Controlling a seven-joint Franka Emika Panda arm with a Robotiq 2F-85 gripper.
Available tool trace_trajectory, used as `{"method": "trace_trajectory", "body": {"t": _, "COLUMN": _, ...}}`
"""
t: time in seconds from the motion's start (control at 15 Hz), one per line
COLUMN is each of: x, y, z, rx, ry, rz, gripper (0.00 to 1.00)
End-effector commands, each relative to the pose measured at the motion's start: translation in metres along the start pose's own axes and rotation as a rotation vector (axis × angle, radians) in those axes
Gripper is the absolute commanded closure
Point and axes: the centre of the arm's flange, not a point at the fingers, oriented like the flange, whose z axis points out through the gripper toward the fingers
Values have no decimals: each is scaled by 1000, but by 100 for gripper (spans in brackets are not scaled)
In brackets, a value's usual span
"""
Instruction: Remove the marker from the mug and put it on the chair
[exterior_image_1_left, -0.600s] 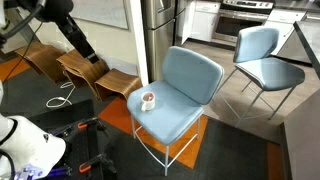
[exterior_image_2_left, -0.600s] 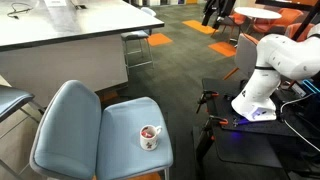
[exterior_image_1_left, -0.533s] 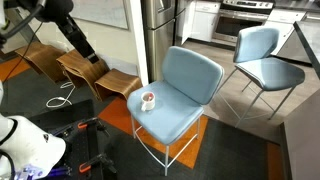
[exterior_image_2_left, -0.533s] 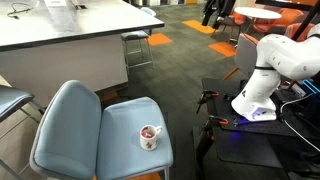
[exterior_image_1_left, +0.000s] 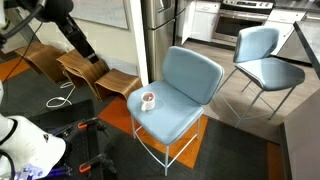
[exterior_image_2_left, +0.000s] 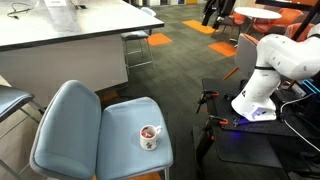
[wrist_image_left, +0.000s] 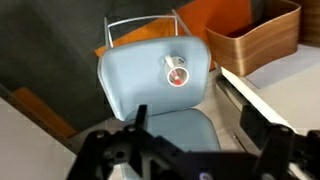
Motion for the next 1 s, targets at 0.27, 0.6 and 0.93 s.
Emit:
{"method": "trace_trajectory", "body": {"t": 0.27, "x": 50, "y": 12, "z": 11, "rx": -59, "ry": -47, "rz": -96, "gripper": 0}}
{"method": "trace_trajectory", "body": {"t": 0.6, "x": 129, "y": 10, "z": 58, "rx": -75, "ry": -117, "rz": -221, "gripper": 0}}
{"method": "trace_trajectory", "body": {"t": 0.93, "x": 189, "y": -6, "z": 159, "rx": -54, "ry": -170, "rz": -264, "gripper": 0}}
